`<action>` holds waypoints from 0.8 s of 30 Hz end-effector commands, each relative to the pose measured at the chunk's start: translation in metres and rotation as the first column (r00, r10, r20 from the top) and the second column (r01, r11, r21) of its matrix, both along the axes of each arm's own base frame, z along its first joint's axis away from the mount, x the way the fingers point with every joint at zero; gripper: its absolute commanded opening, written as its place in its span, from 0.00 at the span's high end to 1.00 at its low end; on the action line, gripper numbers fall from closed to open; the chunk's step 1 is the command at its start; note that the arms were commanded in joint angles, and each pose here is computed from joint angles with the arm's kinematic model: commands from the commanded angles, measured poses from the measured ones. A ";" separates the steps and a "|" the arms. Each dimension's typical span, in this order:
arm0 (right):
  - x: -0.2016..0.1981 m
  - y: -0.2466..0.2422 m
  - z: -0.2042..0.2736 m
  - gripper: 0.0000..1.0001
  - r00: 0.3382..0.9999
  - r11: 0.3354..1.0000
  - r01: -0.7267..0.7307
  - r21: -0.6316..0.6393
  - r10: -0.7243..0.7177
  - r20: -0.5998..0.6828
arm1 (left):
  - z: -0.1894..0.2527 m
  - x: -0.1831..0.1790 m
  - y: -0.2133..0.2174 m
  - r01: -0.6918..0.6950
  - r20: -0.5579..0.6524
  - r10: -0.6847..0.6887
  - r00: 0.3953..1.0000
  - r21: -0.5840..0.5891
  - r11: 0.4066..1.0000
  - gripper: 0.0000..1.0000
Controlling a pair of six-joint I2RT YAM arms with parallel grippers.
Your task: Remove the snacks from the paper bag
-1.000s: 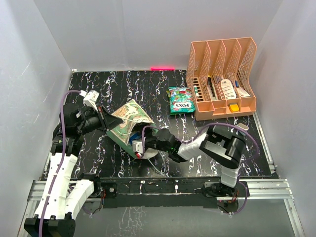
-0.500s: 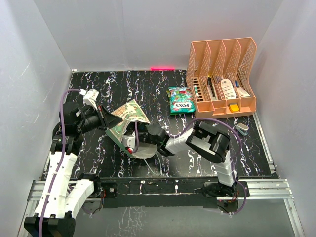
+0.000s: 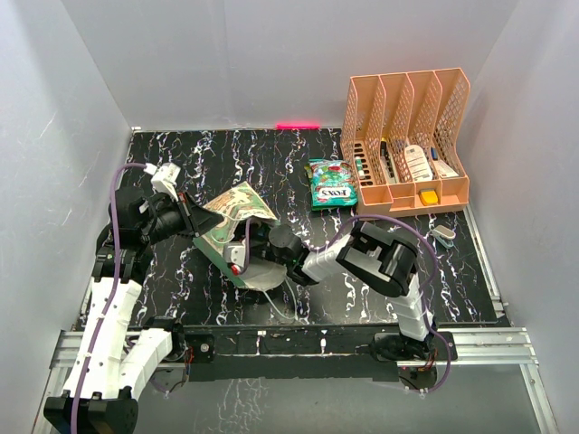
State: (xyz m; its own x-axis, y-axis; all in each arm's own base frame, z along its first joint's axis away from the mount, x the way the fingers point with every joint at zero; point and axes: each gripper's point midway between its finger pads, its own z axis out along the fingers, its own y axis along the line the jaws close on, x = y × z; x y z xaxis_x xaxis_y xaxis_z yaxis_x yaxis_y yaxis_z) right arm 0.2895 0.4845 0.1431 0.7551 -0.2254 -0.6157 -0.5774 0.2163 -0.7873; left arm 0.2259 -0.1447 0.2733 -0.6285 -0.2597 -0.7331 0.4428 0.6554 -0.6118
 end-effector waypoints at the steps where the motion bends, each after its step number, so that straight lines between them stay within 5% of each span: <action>1: 0.011 -0.020 0.026 0.83 0.996 0.994 0.093 0.054 -0.092 -0.009 | 0.010 0.001 0.003 -0.018 0.032 0.018 0.999 0.017 1.000 1.00; 4: 0.006 -0.026 0.030 0.92 0.996 0.994 0.091 0.062 -0.089 -0.029 | 0.008 0.003 0.006 -0.040 0.029 0.040 0.999 0.026 0.999 1.00; 24: -0.048 -0.082 -0.004 0.93 0.983 0.999 0.036 -0.039 -0.042 -0.179 | 0.012 0.016 0.017 -0.136 0.007 0.136 0.991 0.048 0.990 1.00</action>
